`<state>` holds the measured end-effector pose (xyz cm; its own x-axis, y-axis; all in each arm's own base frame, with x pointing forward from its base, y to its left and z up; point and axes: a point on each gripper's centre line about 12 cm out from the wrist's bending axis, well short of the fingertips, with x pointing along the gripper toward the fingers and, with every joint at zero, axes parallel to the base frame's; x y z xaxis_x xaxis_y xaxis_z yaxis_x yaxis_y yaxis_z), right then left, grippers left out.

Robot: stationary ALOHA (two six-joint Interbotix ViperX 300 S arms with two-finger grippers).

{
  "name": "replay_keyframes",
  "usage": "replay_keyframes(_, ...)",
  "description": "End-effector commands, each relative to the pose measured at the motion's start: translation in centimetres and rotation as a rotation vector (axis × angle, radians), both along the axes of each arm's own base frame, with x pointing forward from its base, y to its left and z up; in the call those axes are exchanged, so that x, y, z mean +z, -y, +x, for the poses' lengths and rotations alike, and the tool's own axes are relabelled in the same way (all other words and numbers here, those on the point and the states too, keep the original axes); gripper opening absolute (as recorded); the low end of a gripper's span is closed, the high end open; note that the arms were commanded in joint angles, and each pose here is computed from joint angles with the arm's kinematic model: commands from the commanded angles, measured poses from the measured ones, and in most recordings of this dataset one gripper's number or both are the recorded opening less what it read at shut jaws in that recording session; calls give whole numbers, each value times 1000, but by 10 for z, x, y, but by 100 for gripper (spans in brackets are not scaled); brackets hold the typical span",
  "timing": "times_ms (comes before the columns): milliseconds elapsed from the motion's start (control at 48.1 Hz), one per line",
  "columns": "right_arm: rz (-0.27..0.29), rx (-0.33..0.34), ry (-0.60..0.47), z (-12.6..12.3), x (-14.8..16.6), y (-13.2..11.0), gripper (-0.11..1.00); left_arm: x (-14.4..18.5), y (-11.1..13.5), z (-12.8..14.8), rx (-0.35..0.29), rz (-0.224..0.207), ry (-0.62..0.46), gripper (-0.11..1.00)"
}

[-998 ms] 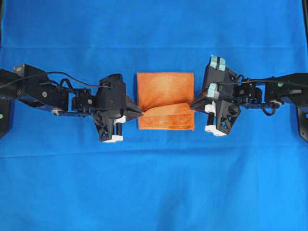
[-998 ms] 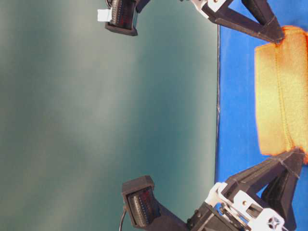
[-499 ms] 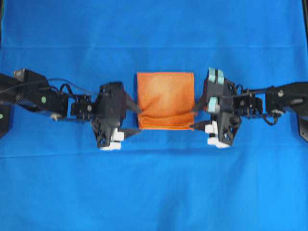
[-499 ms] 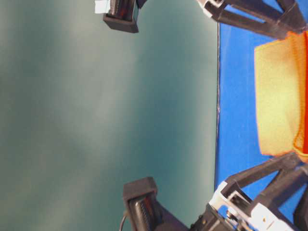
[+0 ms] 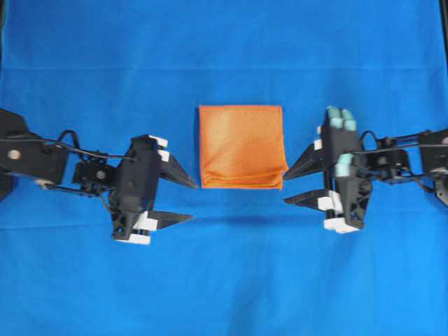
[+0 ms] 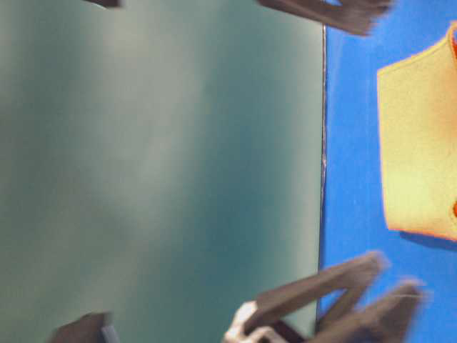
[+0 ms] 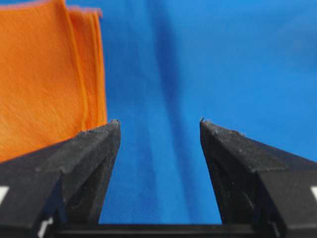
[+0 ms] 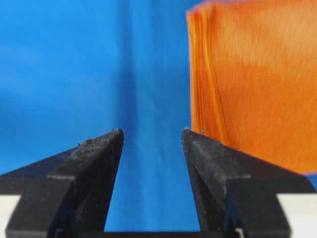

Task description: Fold a vertical towel.

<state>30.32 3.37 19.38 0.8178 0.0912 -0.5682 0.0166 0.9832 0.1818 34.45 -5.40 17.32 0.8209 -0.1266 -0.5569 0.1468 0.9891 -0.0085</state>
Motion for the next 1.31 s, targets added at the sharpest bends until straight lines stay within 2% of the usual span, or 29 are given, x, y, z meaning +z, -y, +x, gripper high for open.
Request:
replay_keyframes(0, -1, 9, 107, -3, 33, 0, 56, 32, -1, -5, 1, -12, 77, 62)
replay_keyframes(270, -23, 24, 343, -39, 103, 5, 56, 95, -10, -33, 12, -30, 255, 62)
replay_keyframes(437, -49, 26, 407, -63, 130, 11, 56, 128, -19, -60, 27, -41, 368, 62)
replay_keyframes(686, -98, 9, 454, -99, 159, 20, 56, 155, -33, -109, 58, -44, 481, 62)
replay_keyframes(977, -147, -23, 484, -133, 154, 30, 56, 153, -43, -160, 62, 26, 495, 62)
replay_keyframes(1289, -152, -108, 479, -159, 111, 42, 56, 123, -54, -204, 123, 38, 549, 62)
